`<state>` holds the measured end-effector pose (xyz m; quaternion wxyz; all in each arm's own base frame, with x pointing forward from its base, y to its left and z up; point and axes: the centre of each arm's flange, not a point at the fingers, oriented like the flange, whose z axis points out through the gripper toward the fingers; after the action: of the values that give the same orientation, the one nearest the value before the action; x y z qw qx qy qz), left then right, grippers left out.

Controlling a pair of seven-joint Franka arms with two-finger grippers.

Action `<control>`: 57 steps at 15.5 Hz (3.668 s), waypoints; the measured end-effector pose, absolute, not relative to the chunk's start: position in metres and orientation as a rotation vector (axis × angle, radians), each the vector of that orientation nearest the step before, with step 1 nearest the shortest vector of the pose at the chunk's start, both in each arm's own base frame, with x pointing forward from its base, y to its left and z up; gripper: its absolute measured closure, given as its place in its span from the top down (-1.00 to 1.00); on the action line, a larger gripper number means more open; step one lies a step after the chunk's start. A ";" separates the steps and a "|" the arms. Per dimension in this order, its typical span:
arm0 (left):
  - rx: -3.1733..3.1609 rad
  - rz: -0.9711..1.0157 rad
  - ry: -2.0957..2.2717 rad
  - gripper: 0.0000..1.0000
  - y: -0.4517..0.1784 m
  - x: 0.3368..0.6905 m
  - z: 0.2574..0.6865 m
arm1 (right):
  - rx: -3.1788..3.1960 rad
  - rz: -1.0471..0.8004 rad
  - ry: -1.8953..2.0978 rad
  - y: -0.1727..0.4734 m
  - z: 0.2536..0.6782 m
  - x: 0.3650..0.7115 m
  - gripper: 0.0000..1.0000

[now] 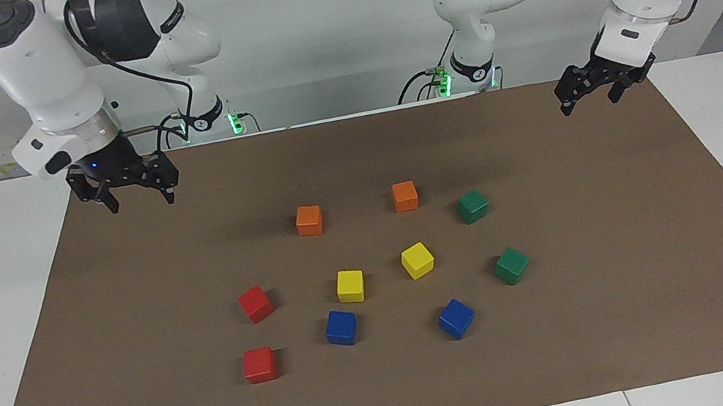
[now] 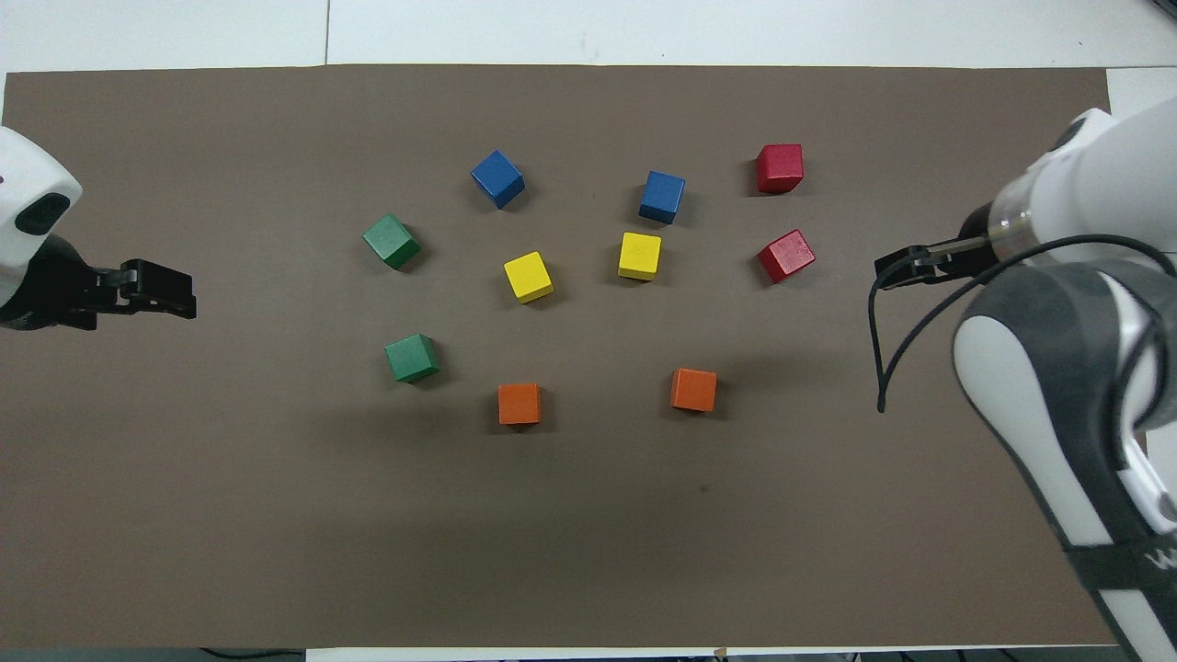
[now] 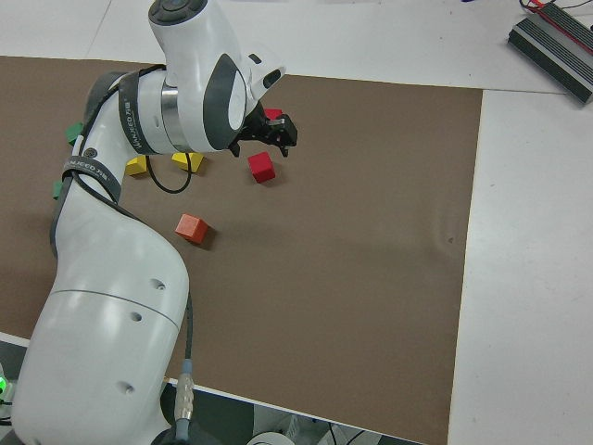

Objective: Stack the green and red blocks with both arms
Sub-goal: 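Reach the left gripper to a green cube while the right gripper reaches a red cube, then grasp the green cube with the left gripper while the right gripper grasps red, then set the green cube down with the left gripper while the right gripper sets red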

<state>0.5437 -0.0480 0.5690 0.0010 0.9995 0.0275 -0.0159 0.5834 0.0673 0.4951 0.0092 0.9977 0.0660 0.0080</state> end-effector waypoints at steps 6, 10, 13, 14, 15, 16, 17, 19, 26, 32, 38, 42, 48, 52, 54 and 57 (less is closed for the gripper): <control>3.118 -0.028 0.256 1.00 -0.148 0.547 0.469 | 3.115 0.066 0.356 0.102 0.394 0.624 1.00; 3.106 -0.007 0.327 1.00 -0.182 0.524 0.406 | 3.114 0.063 0.383 0.112 0.366 0.631 1.00; 3.104 -0.013 0.362 1.00 -0.190 0.514 0.385 | 3.106 0.076 0.452 0.123 0.349 0.633 1.00; 3.098 -0.003 0.385 1.00 -0.196 0.510 0.378 | 3.103 0.082 0.479 0.126 0.343 0.635 1.00; 3.094 0.001 0.400 1.00 -0.201 0.506 0.369 | 3.100 0.086 0.499 0.127 0.337 0.636 1.00; 3.093 -0.001 0.405 1.00 -0.204 0.503 0.361 | 3.098 0.085 0.511 0.128 0.332 0.637 1.00; 3.094 -0.005 0.408 1.00 -0.204 0.501 0.355 | 3.096 0.081 0.525 0.130 0.327 0.637 1.00; 3.092 -0.002 0.415 1.00 -0.203 0.499 0.349 | 3.089 0.088 0.559 0.134 0.322 0.637 1.00; 3.082 -0.007 0.434 1.00 -0.203 0.504 0.309 | 3.041 0.126 0.637 0.131 0.297 0.629 1.00; 3.081 -0.032 0.459 0.63 -0.208 0.506 0.286 | 3.037 0.128 0.648 0.128 0.294 0.628 0.60; 3.136 -0.166 0.457 0.10 -0.210 0.516 0.317 | 3.036 0.162 0.648 0.128 0.295 0.630 0.24; 3.158 -0.141 0.271 0.10 -0.113 0.567 0.364 | 3.036 0.164 0.647 0.128 0.295 0.630 0.09; 3.140 -0.043 0.084 0.10 0.039 0.593 0.348 | 3.056 0.142 0.486 0.062 0.302 0.643 0.09; 3.130 -0.055 0.039 0.10 0.027 0.600 0.312 | 3.085 0.072 0.218 -0.048 0.316 0.642 0.09; 3.128 -0.037 0.013 0.10 0.025 0.601 0.306 | 3.091 0.068 0.128 -0.082 0.316 0.637 0.09; 3.126 -0.039 -0.049 0.10 0.024 0.599 0.299 | 3.104 0.089 -0.001 -0.099 0.308 0.631 0.09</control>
<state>0.5990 0.0245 0.2991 0.0073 0.9998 -0.0155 -0.0124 0.6313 -0.0991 0.3081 0.0182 0.9994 -0.0003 0.0287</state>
